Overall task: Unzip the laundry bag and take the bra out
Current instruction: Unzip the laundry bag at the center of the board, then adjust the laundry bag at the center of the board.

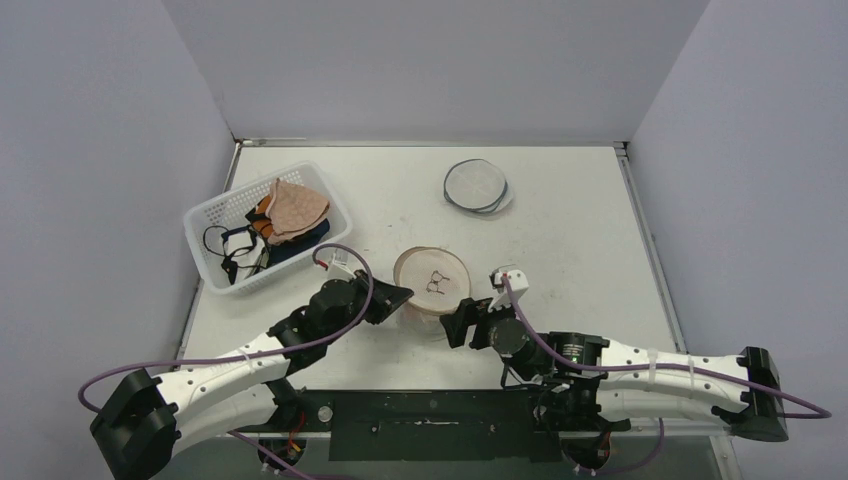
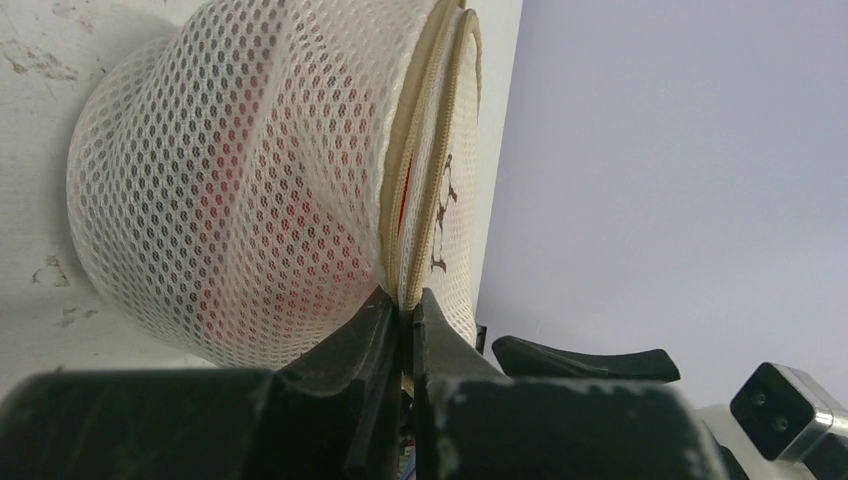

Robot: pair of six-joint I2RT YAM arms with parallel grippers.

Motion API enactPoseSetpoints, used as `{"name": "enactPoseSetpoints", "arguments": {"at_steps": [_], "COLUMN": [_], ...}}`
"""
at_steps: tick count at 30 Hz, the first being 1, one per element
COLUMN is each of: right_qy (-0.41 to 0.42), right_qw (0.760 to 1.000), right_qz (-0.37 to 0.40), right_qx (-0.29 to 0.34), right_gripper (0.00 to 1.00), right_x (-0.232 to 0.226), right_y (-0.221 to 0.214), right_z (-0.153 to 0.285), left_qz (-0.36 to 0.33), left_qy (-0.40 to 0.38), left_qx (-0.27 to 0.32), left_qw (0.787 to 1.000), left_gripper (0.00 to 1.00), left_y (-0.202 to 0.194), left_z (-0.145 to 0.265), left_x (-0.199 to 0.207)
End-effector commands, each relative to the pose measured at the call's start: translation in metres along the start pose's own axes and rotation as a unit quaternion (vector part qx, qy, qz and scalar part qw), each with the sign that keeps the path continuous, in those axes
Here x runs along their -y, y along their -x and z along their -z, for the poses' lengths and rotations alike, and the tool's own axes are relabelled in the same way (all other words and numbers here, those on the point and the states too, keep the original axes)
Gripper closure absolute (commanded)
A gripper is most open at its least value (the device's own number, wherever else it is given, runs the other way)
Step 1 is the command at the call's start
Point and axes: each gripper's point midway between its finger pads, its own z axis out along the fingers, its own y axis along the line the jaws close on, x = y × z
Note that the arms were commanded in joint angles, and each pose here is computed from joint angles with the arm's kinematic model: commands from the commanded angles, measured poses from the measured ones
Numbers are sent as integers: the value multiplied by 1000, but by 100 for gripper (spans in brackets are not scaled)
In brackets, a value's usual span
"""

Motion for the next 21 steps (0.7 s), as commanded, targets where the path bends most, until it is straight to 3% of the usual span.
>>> {"name": "enactPoseSetpoints", "arguments": {"at_steps": [1, 4, 11, 21], "right_qy": [54, 73, 117, 122], "right_qw": [990, 975, 925, 905], "right_qz": [-127, -204, -359, -408], "right_qx": [39, 49, 42, 14], "right_gripper": [18, 11, 9, 10], "right_x": [-19, -21, -21, -24], "right_y": [23, 27, 24, 7], "right_z": [10, 13, 2, -25], "left_qz": [48, 53, 46, 8], "left_qy": [-75, -101, -159, -164], "left_qx": [47, 71, 128, 157], "left_qw": [995, 991, 978, 974], "left_gripper": [100, 100, 100, 100], "left_y": [8, 9, 11, 1], "left_z": [2, 6, 18, 15], "left_x": [21, 26, 32, 27]}}
